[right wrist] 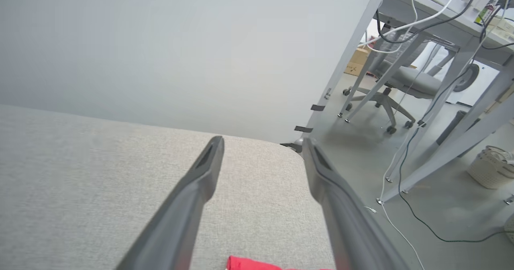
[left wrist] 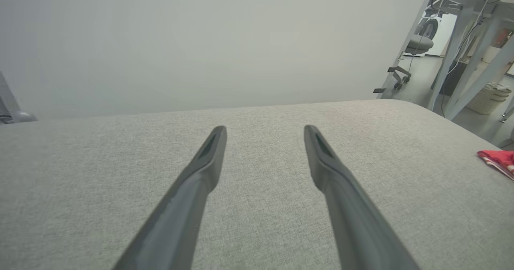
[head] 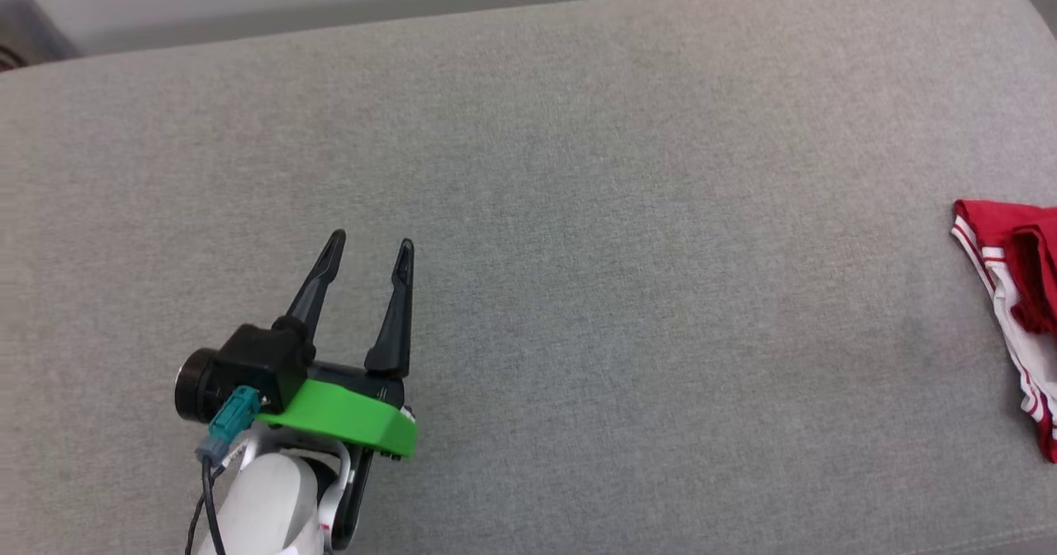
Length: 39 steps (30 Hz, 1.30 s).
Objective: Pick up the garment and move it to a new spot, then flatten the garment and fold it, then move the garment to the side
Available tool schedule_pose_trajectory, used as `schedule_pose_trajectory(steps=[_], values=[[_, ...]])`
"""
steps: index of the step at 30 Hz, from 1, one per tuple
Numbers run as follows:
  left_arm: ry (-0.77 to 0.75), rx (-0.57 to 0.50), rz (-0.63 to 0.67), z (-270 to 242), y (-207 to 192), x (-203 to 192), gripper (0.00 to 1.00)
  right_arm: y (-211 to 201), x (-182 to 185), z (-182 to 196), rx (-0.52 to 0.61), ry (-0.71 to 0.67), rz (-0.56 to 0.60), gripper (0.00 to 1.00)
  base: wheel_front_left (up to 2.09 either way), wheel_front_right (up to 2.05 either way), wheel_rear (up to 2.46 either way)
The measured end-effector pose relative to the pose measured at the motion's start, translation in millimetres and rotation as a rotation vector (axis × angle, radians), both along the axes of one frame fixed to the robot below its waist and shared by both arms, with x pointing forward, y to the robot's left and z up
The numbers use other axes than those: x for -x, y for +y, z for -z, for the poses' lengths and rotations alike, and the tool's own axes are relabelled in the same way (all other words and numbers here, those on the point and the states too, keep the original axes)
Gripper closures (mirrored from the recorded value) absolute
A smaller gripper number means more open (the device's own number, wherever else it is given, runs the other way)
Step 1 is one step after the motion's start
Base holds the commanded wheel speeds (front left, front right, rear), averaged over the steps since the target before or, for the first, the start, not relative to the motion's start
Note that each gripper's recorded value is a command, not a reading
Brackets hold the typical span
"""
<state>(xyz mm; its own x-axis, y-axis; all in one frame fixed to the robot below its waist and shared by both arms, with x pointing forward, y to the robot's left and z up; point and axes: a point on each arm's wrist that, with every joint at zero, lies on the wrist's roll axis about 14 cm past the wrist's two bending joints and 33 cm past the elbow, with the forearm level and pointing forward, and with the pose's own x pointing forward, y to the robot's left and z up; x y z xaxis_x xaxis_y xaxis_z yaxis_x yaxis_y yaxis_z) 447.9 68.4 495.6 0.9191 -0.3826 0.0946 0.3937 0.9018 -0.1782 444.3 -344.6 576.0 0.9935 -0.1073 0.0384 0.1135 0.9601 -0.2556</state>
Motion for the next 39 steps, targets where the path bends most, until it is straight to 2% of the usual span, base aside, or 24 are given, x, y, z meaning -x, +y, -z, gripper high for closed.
schedule_pose_trajectory(steps=[3, 9, 20, 39], values=[[-0.017, -0.003, -0.050, -10.9, 14.1, 11.9, 0.00, 32.7, 11.9, -11.9, -0.067, -0.074, -0.061, 0.00, 0.00, 0.00, 0.00], [-0.043, 0.009, -0.159, -26.7, 42.3, 32.5, 0.00, 91.0, 34.0, -10.0, -0.218, -0.145, -0.160, 0.00, 0.00, 0.00, 0.00], [-0.079, -0.001, -0.248, -39.3, 74.0, 68.7, 0.00, 146.3, 68.4, 28.6, -0.373, -0.147, -0.212, 0.00, 0.00, 0.00, 0.00], [-0.057, 0.002, -0.274, -31.0, 83.2, 68.8, 0.00, 159.6, 68.2, 42.0, -0.378, -0.127, -0.228, 0.00, 0.00, 0.00, 0.00]])
